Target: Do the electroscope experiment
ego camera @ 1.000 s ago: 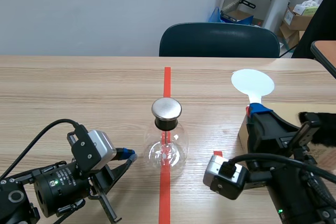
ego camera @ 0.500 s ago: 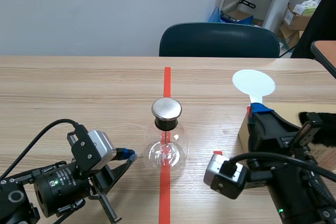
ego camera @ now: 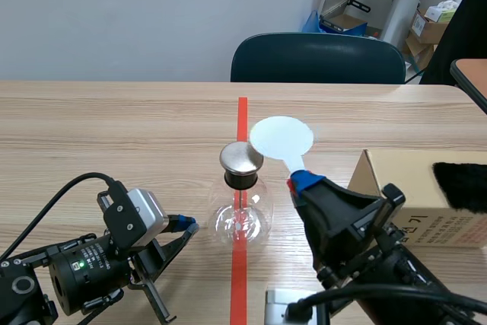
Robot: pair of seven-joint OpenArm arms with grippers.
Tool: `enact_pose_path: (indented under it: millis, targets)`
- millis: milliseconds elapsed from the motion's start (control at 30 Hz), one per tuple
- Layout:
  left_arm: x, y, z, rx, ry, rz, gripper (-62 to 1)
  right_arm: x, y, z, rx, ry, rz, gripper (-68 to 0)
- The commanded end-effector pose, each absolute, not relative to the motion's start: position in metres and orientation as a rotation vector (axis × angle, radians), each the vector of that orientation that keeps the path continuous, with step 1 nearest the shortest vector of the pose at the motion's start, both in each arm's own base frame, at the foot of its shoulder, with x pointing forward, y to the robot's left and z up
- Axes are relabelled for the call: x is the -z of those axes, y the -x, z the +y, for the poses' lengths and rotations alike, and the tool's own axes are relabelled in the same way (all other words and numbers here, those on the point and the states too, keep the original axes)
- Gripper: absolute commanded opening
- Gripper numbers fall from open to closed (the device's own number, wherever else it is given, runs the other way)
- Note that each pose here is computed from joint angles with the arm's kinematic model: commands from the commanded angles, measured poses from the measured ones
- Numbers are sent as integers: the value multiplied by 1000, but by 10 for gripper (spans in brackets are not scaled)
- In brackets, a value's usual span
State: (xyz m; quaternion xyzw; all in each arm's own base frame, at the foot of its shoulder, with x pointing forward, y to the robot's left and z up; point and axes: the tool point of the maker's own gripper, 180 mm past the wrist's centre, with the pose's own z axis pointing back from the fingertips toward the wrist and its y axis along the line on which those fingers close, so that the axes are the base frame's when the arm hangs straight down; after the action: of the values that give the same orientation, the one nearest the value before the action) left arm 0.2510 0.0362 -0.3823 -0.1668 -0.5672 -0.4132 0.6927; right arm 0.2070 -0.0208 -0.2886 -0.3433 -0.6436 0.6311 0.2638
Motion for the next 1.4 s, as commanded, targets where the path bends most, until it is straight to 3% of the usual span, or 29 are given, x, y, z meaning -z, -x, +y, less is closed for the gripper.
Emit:
enact_pose_path:
  millis: [0, 767, 1367]
  targets:
    - [372, -254, 31, 912, 386, -1305, -554, 282, -207, -20, -1706, 941, -1770, -658]
    - [372, -254, 31, 912, 386, -1305, -554, 285, -191, -3, -1806, 845, -1853, -658]
    - [372, -254, 31, 912, 386, -1305, -554, 277, -237, -71, -1452, 1147, -1551, -658]
